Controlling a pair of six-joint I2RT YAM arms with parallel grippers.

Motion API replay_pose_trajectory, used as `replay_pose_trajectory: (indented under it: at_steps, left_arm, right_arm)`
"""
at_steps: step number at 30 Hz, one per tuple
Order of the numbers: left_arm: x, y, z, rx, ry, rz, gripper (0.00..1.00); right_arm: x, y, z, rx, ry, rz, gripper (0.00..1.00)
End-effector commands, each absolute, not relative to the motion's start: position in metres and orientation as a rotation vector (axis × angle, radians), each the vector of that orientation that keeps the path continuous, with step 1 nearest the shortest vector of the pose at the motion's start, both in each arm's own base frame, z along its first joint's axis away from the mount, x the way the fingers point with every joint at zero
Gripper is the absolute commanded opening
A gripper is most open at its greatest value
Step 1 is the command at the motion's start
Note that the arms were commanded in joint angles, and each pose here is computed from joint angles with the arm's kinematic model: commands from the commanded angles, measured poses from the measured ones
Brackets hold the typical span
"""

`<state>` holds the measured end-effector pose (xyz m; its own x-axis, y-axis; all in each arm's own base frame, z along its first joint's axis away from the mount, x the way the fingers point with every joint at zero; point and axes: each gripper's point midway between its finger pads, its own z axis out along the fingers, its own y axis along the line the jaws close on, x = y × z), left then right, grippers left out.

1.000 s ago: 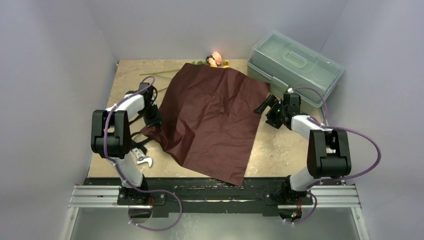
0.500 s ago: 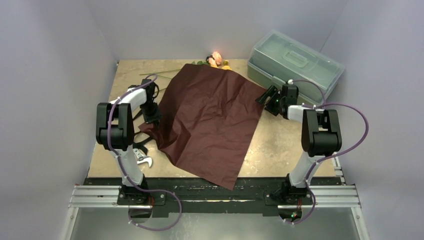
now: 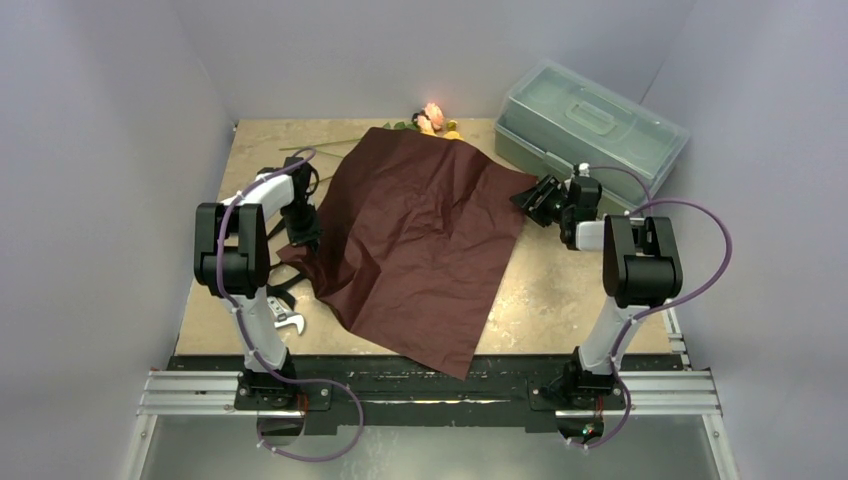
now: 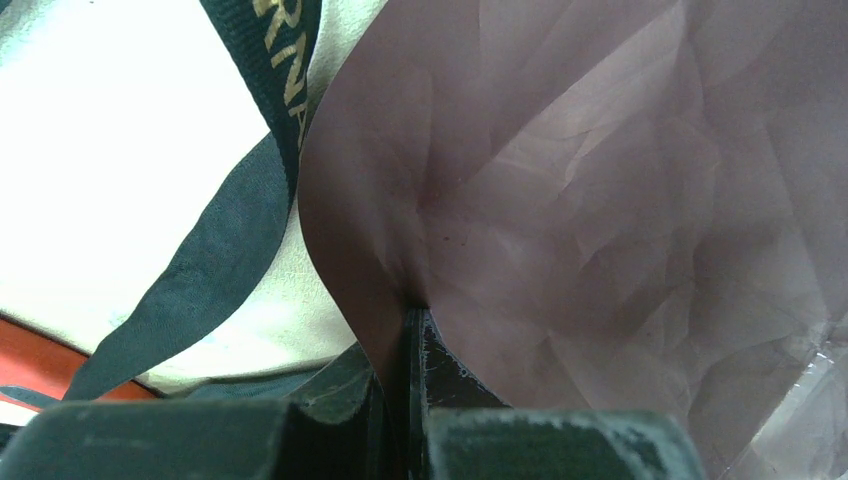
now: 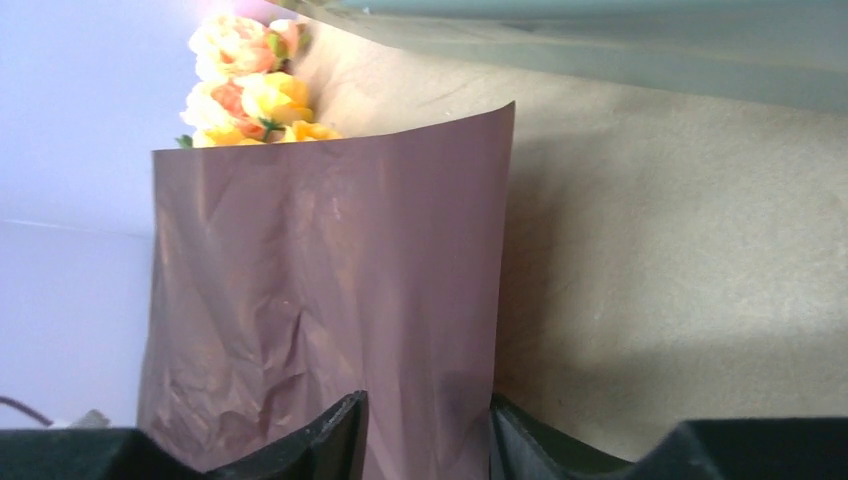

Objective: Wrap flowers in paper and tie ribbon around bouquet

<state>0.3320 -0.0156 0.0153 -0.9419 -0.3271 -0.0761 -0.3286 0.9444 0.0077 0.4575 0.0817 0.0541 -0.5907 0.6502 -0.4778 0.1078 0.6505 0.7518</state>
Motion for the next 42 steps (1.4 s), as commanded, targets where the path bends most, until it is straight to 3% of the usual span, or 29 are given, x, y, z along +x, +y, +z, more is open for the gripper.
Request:
replay_pose_trajectory:
  at_steps: [1,7,12,19,24,29,34,42]
  left_arm:
    - [0.346,-0.004,0.002,-0.485,2.994,0.096,0.00]
    - [0.347,-0.008,0.004,-0.494,2.989,0.059,0.00]
    - [0.355,-0.020,0.023,-0.488,2.936,-0.037,0.00]
    - [0.375,-0.036,0.104,-0.464,2.717,-0.179,0.00]
    - [0.383,-0.038,0.163,-0.472,2.595,-0.194,0.00]
    - [0.374,-0.042,0.169,-0.454,2.593,-0.136,0.00]
    - [0.342,-0.037,0.158,-0.465,2.665,-0.047,0.00]
    - [0.288,-0.036,0.096,-0.420,2.825,0.063,0.00]
  right_arm:
    - [0.429,0.115,0.037,0.620,2.145,1.143,0.48]
    - [0.419,0.126,0.032,0.630,2.167,1.202,0.33]
    - [0.416,0.132,0.052,0.610,2.177,1.229,0.00]
    - [0.412,0.128,0.156,0.490,2.171,1.026,0.00]
    - [0.385,0.103,0.209,0.589,2.279,0.801,0.00]
    - [0.324,0.071,0.181,0.692,2.572,0.493,0.00]
    - [0.263,0.063,0.151,0.718,2.703,0.400,0.00]
    - [0.213,0.048,0.104,0.815,2.744,0.271,0.00]
